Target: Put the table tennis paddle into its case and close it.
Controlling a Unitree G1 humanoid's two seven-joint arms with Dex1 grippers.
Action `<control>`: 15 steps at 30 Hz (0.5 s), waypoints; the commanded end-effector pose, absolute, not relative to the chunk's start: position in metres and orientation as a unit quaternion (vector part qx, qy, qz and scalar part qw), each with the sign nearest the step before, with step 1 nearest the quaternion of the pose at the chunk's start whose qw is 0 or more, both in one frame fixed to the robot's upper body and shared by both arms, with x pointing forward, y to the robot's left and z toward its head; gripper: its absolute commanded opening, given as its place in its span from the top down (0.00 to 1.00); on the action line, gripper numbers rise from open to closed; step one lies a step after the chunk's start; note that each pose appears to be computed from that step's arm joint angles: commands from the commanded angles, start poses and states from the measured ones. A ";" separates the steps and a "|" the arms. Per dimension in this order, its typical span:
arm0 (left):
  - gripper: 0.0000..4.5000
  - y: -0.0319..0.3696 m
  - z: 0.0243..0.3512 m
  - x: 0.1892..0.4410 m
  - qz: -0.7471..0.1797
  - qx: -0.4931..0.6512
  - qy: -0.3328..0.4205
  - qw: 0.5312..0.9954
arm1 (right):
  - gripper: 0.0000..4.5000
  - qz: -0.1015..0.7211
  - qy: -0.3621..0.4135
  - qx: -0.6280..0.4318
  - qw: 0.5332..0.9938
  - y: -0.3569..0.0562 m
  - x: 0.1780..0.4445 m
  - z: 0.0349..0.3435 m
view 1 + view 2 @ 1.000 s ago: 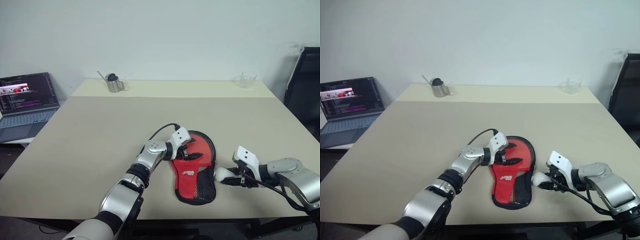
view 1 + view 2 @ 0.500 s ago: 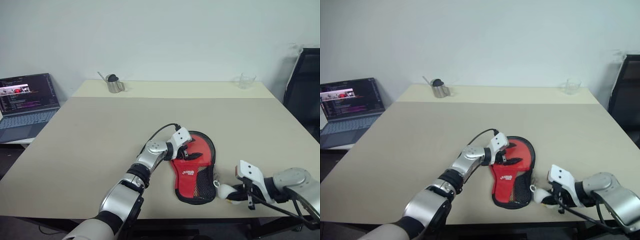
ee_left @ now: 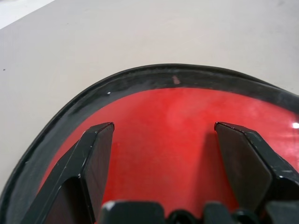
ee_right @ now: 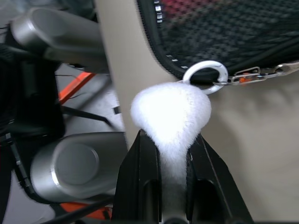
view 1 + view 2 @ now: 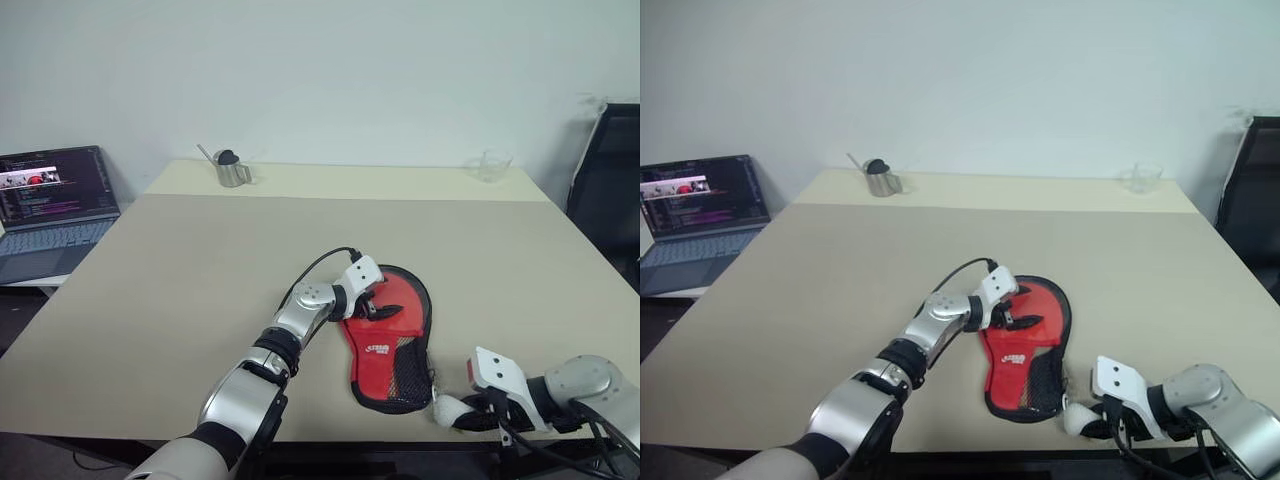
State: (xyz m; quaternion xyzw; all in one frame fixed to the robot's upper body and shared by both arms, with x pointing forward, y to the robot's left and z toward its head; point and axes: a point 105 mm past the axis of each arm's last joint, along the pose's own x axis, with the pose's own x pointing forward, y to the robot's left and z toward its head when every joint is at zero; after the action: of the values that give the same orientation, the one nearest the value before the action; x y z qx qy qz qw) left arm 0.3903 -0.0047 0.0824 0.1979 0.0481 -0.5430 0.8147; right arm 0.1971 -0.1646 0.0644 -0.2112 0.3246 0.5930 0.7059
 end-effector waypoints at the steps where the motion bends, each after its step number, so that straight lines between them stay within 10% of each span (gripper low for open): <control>1: 0.17 0.008 0.048 0.382 -0.539 0.215 0.108 0.807 | 0.96 0.661 0.358 -0.146 0.644 -0.156 0.159 0.047; 15: 0.17 0.014 0.046 0.383 -0.534 0.221 0.114 0.808 | 0.96 0.691 0.414 -0.105 0.584 -0.198 0.126 -0.019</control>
State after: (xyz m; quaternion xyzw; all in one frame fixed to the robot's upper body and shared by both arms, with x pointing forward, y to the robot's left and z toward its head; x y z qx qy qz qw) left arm 0.3900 0.0041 0.0720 0.2032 0.0648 -0.5325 0.8191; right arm 0.1525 -0.1871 0.0131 -0.1362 0.3439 0.6955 0.6160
